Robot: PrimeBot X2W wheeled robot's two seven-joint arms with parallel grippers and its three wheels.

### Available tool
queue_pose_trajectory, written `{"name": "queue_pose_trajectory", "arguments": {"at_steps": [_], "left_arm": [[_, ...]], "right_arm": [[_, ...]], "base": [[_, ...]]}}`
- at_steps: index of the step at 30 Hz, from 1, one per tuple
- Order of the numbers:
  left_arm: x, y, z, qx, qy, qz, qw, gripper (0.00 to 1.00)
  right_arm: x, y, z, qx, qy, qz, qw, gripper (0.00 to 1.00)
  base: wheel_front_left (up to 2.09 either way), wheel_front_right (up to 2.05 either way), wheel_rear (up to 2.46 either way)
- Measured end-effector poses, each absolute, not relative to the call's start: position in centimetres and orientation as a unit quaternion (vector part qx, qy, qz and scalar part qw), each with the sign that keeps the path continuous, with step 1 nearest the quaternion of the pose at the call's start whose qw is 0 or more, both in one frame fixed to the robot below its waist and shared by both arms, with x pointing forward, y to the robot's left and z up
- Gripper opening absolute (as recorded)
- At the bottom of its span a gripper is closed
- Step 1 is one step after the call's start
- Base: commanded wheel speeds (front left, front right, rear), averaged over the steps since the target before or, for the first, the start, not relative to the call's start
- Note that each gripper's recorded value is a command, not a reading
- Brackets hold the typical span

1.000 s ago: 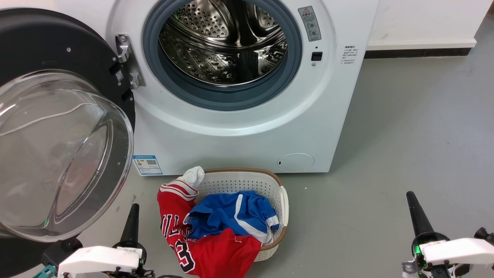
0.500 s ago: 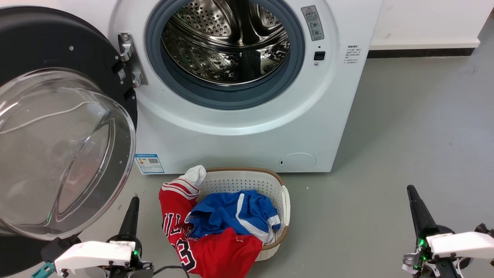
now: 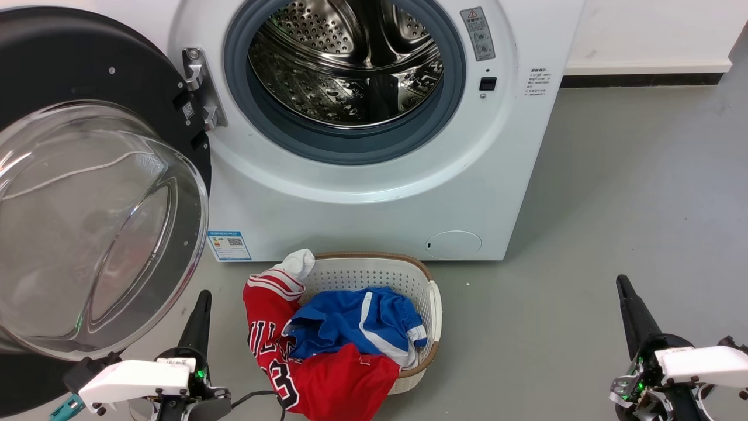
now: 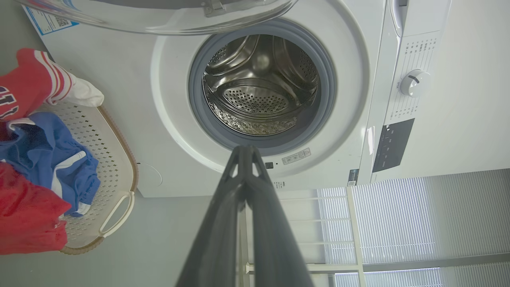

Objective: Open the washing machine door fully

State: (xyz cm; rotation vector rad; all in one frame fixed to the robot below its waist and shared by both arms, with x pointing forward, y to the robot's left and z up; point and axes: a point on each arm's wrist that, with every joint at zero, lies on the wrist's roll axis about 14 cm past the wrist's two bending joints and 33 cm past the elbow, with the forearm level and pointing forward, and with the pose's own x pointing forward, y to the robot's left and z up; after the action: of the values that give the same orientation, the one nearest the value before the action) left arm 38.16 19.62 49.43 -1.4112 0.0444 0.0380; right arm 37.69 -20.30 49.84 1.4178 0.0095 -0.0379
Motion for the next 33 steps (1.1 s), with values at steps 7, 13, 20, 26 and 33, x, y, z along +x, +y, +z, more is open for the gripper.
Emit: {"name": "queue_pose_trajectory", "arguments": {"at_steps": [7, 13, 20, 26, 33], "left_arm": [[38.5, 19.7, 49.9, -0.669, 0.013, 0.012, 0.743, 0.0], [38.5, 19.8, 50.0, -0.685, 0.012, 0.009, 0.728, 0.0], [38.8, 19.9, 50.4, -0.703, 0.005, 0.003, 0.711, 0.0], [38.8, 20.0, 50.5, -0.708, 0.003, 0.003, 0.706, 0.0], [38.8, 20.0, 50.5, -0.708, 0.003, 0.003, 0.706, 0.0]], "right_arm": [[38.1, -20.2, 50.1, 0.67, 0.004, -0.012, 0.742, 0.0], [38.3, -20.1, 50.2, 0.686, 0.005, -0.009, 0.728, 0.0], [38.7, -20.0, 50.5, 0.703, 0.003, -0.004, 0.712, 0.0], [38.7, -20.1, 50.4, 0.708, 0.003, -0.004, 0.707, 0.0], [38.7, -20.1, 50.4, 0.708, 0.003, -0.003, 0.706, 0.0]], "base": [[0.0, 0.0, 0.0], [0.0, 0.0, 0.0], [0.0, 0.0, 0.0], [0.0, 0.0, 0.0], [0.0, 0.0, 0.0]]}}
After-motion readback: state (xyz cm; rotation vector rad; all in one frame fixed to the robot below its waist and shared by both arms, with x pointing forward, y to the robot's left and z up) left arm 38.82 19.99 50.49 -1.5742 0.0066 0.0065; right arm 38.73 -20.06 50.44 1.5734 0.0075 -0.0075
